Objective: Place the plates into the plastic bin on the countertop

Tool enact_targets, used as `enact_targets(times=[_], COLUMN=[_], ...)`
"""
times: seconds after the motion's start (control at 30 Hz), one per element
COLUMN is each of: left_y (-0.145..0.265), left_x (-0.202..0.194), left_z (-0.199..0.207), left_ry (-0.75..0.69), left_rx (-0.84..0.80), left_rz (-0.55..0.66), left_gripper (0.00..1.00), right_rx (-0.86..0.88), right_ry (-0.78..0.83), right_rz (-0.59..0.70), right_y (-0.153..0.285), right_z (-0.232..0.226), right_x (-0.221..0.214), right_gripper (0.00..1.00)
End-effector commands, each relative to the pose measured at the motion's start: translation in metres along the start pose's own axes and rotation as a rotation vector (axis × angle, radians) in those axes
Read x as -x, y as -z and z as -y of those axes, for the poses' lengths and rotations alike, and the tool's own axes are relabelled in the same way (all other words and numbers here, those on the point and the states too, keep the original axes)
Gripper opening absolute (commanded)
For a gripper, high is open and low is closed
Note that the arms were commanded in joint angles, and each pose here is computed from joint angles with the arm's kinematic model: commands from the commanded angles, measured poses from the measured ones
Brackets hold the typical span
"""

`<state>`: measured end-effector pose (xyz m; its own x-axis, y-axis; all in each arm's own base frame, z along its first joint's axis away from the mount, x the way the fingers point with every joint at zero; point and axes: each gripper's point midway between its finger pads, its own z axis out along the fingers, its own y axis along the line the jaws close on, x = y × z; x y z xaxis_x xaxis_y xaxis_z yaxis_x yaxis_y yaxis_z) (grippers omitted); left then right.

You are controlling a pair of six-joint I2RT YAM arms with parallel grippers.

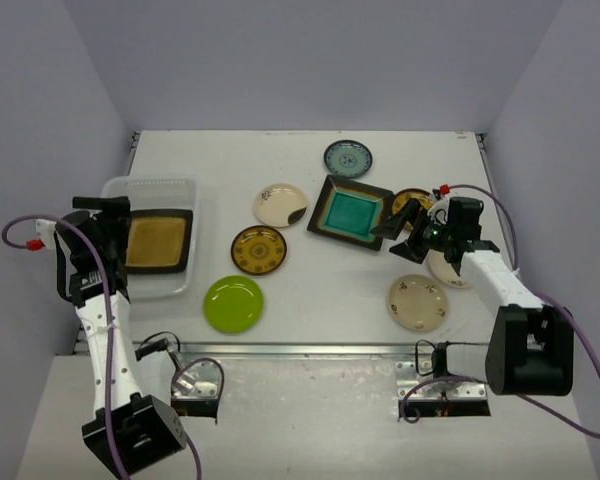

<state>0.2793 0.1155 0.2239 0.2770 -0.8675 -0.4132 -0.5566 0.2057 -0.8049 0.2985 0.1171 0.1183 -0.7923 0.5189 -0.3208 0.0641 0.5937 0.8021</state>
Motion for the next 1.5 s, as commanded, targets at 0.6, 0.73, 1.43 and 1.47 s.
enact_targets(times=[0.6,0.73,1.43,1.47], left_y=[0.054,0.065,0.084,0.086], left_x=[-0.147,-0.155,-0.173,-0.175], left_z=[0.047,0.052,0.057,0.059], left_ry=[-0.721,-0.722,-0.719,-0.715], left_rx=[-0.620,-0.687,-0.791,-0.805], left_rz=[-0.573,-0.629,-0.724,-0.735], left_gripper=[1.00,1.00,1.00,1.00], right_rx=[-0.122,-0.086,0.139,0.166], right_ry=[-0.012,-0.045,-0.112,-0.090], right_rz=[-0.024,-0.043,0.063,0.072], right_y=[-0.086,-0.097,-0.092,-0.086], right_z=[0.086,0.093,0.051,0.040], right_x=[0.066,0.060,0.068,0.072], right_gripper=[0.86,0.76,0.00,0.00])
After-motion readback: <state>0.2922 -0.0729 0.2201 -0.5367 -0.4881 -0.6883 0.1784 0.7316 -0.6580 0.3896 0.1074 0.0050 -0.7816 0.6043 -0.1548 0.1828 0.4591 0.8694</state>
